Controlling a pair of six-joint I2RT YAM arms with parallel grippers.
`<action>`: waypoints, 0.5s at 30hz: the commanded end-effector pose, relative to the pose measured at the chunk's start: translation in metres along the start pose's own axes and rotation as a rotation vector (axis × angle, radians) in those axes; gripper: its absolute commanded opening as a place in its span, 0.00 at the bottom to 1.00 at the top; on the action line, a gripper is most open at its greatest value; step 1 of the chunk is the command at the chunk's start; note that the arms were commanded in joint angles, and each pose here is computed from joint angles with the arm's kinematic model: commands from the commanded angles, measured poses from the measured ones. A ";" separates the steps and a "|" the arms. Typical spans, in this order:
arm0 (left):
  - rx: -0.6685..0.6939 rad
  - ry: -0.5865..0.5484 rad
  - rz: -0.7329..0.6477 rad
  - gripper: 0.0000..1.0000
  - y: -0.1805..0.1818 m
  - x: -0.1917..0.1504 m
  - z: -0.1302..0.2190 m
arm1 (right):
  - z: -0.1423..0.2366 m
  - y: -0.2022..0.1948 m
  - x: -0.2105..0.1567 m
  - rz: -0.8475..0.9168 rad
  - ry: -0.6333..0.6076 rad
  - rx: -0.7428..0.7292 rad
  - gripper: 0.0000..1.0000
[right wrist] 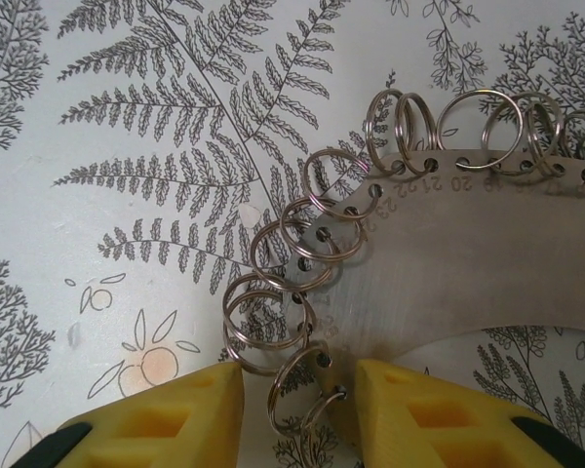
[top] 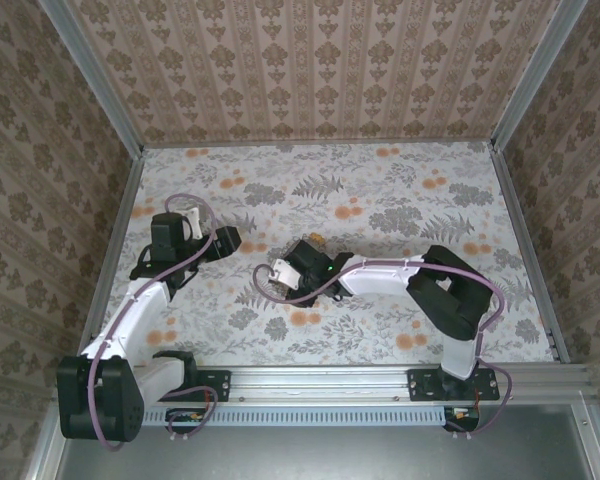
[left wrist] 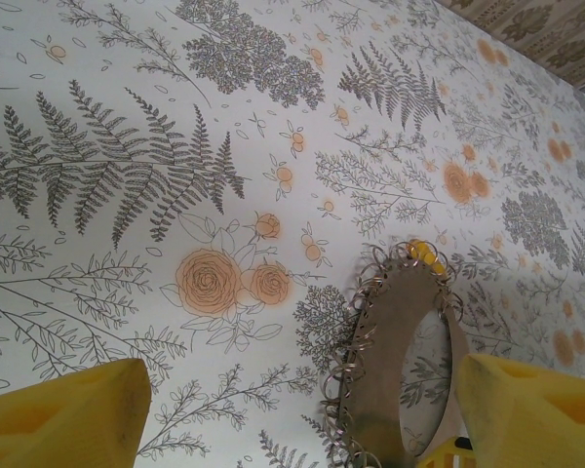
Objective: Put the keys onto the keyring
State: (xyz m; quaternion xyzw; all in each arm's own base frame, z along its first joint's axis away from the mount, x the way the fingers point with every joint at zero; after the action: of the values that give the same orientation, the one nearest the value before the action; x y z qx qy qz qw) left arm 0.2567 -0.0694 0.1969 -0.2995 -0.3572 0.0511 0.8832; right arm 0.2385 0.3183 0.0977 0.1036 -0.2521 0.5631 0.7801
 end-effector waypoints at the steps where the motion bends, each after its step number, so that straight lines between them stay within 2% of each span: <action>1: -0.016 -0.013 -0.024 0.83 -0.004 0.004 0.007 | -0.005 -0.002 0.003 0.022 0.022 -0.026 0.35; 4: -0.017 -0.016 -0.024 0.83 -0.005 0.005 0.008 | -0.008 -0.003 0.003 0.030 0.028 -0.029 0.29; 9: -0.018 -0.018 -0.023 0.83 -0.004 0.005 0.008 | -0.008 -0.004 0.003 0.039 0.031 -0.042 0.12; 14: -0.019 -0.019 -0.021 0.83 -0.005 0.006 0.008 | -0.003 -0.005 0.006 0.039 0.016 -0.049 0.00; 15: -0.022 -0.020 -0.023 0.83 -0.005 0.006 0.008 | 0.000 -0.004 0.007 0.042 0.011 -0.049 0.00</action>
State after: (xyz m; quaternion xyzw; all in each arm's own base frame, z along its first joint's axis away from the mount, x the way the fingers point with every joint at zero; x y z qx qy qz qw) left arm 0.2560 -0.0693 0.1988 -0.3012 -0.3602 0.0500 0.8815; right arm 0.2439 0.3205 0.0941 0.0844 -0.2560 0.5718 0.7748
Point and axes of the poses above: each hand's point on the last joint's axis, 136 mm out from that joint toward the fingers, its own z axis back along the fingers, its own y axis along the line the jaws close on, x = y × z, the point moved 8 cm from there along z, back along the fingers, and after that the axes turned 2 degrees about z, right-handed, at the moved point
